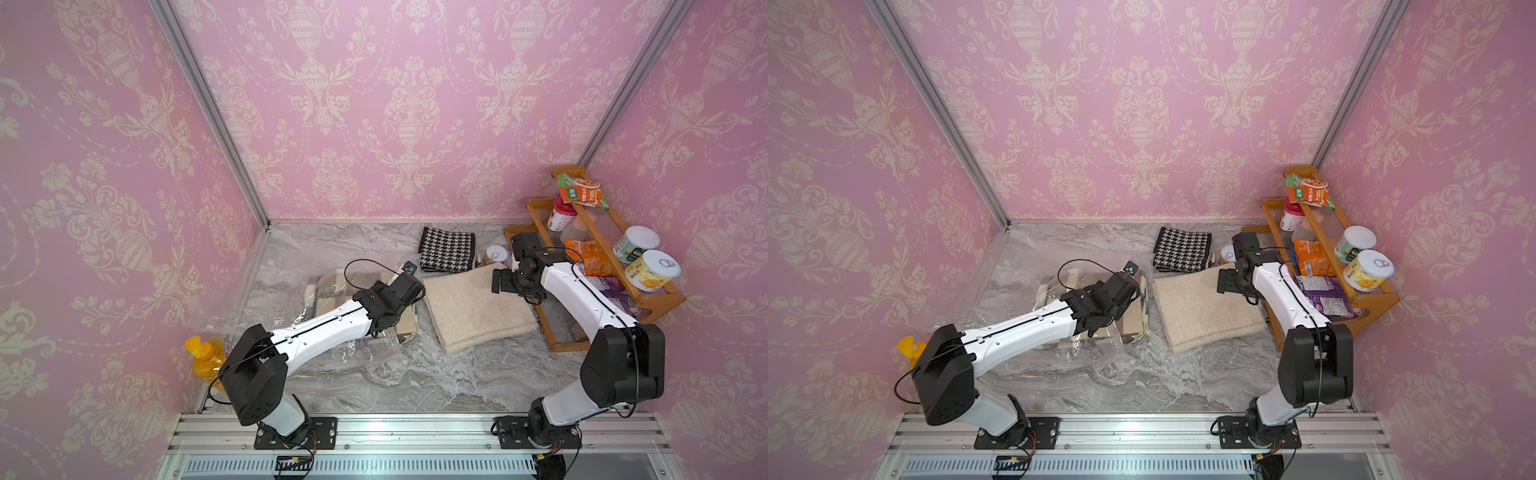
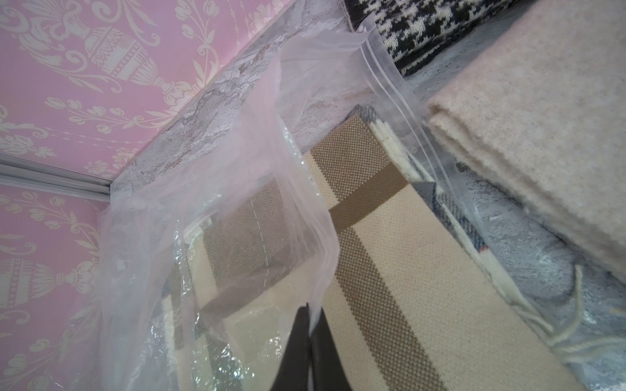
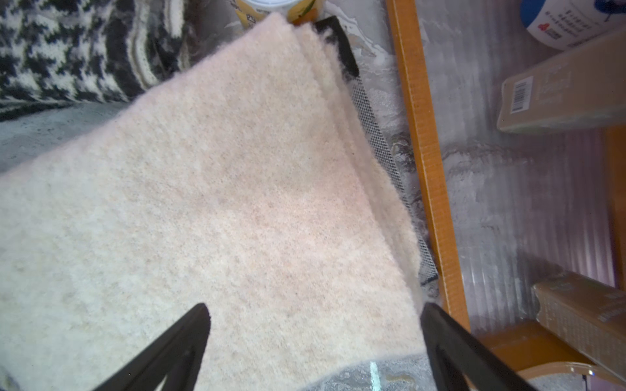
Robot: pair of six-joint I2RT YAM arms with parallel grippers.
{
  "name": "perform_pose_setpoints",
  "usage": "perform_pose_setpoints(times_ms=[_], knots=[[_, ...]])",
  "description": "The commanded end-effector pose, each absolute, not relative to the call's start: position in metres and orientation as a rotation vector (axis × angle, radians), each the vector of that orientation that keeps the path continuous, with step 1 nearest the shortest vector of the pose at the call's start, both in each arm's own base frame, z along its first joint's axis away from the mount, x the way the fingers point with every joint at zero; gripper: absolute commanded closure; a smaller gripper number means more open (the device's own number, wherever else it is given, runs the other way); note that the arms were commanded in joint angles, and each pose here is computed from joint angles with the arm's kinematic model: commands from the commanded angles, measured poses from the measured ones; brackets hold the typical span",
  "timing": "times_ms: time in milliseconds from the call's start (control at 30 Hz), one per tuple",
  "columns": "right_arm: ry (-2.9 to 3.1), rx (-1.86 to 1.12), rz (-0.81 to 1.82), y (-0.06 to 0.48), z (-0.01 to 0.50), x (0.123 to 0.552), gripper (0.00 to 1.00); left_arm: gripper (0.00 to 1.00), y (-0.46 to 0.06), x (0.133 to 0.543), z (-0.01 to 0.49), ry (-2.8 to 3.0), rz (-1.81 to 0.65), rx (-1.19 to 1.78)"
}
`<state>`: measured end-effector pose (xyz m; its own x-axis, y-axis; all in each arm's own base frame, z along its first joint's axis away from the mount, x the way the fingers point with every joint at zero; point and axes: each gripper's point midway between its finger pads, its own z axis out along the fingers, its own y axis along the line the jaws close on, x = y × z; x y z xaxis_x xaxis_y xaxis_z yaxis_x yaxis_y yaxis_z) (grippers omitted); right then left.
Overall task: Take the scarf out of the vacuum bag
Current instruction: Take out the scarf from the vacuum bag.
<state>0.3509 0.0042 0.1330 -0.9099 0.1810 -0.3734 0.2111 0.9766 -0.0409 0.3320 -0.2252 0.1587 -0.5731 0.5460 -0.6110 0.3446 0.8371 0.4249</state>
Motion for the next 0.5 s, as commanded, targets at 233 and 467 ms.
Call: perform_pose_setpoints(times_ms=[233, 467], knots=[[2.69, 0.07, 0.047, 0.088, 0.131, 0.328, 0.0, 1.0, -0.226, 0.334, 0.162, 2.212, 0.387, 0.652], [2.6, 0.007, 0.425, 0.167, 0.147, 0.315, 0.0, 1.0, -0.215, 0.333, 0.167, 2.185, 0.424, 0.594]])
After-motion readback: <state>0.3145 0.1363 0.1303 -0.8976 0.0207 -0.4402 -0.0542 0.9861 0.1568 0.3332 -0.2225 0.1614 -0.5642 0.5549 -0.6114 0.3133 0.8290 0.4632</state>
